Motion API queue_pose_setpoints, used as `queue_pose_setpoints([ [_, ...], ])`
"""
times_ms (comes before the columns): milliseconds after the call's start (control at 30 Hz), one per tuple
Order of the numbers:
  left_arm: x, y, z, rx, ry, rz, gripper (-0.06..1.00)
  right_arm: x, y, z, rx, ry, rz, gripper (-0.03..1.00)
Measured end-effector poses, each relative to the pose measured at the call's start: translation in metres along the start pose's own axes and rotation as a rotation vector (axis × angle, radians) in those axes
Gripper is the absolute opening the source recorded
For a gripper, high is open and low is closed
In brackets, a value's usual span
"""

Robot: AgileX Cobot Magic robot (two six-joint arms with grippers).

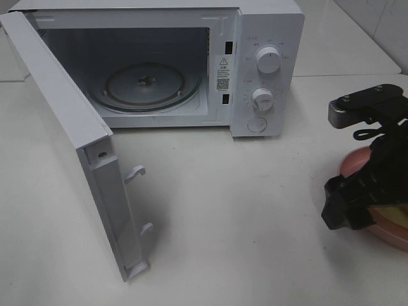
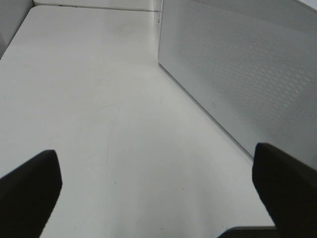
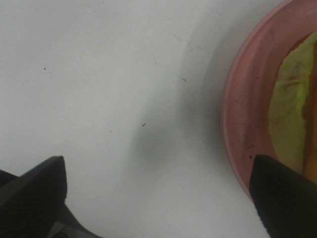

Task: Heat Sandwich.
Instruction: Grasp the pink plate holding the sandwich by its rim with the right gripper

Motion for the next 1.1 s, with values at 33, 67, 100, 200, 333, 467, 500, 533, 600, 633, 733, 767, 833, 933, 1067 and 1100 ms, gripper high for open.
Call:
queue_pose_setpoints([
  [33,0.000,0.000,0.000,0.000,0.000,0.000,0.97,0.000,0.000,-0.004,0.018,0.005,0.000,0.95],
  [67,0.000,0.000,0.000,0.000,0.000,0.000,0.97,0.000,0.000,-0.007,0.028,0.008,0.000,0.95],
  [100,0.000,0.000,0.000,0.000,0.000,0.000,0.97,0.000,0.000,-0.008,0.036,0.010,0.001,0.95],
  [200,0.000,0.000,0.000,0.000,0.000,0.000,0.97,0.002,-0.002,-0.014,0.058,0.016,-0.004,0.95],
  [333,0.000,0.000,0.000,0.000,0.000,0.000,0.97,0.012,-0.003,-0.017,0.077,0.018,0.018,0.95],
  [467,0.000,0.000,0.000,0.000,0.000,0.000,0.97,0.023,-0.003,-0.018,0.083,0.018,0.053,0.94],
  [500,0.000,0.000,0.000,0.000,0.000,0.000,0.97,0.030,-0.004,-0.018,0.086,0.016,0.071,0.94],
  [533,0.000,0.000,0.000,0.000,0.000,0.000,0.97,0.034,-0.005,-0.018,0.087,0.015,0.083,0.94],
  [600,0.000,0.000,0.000,0.000,0.000,0.000,0.97,0.036,-0.007,-0.018,0.087,0.015,0.087,0.93],
  [633,0.000,0.000,0.000,0.000,0.000,0.000,0.97,0.039,-0.012,-0.018,0.087,0.014,0.091,0.93],
  [733,0.000,0.000,0.000,0.000,0.000,0.000,0.97,0.044,-0.017,-0.018,0.084,0.017,0.091,0.93],
  [767,0.000,0.000,0.000,0.000,0.000,0.000,0.97,0.046,-0.020,-0.019,0.081,0.018,0.090,0.92],
  [833,0.000,0.000,0.000,0.000,0.000,0.000,0.97,0.053,-0.028,-0.019,0.077,0.021,0.096,0.92],
  [933,0.000,0.000,0.000,0.000,0.000,0.000,0.97,0.062,-0.032,-0.021,0.065,0.030,0.120,0.91],
  [1067,0.000,0.000,0.000,0.000,0.000,0.000,0.97,0.075,-0.035,-0.033,0.077,0.053,0.152,0.90],
  [1100,0.000,0.000,0.000,0.000,0.000,0.000,0.97,0.075,-0.035,-0.033,0.077,0.053,0.152,0.90],
])
Point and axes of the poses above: a point on each arm's last joint axis where the gripper is mounted, x pointing out along that axis toward the gripper, z along the wrist's bending axis when the last joint is at zero, y = z × x, the point moved 5 cm from there along x, pointing out along that axis toward the gripper, and after that the axes turned 3 degrees about x, right-handed, at the moved point
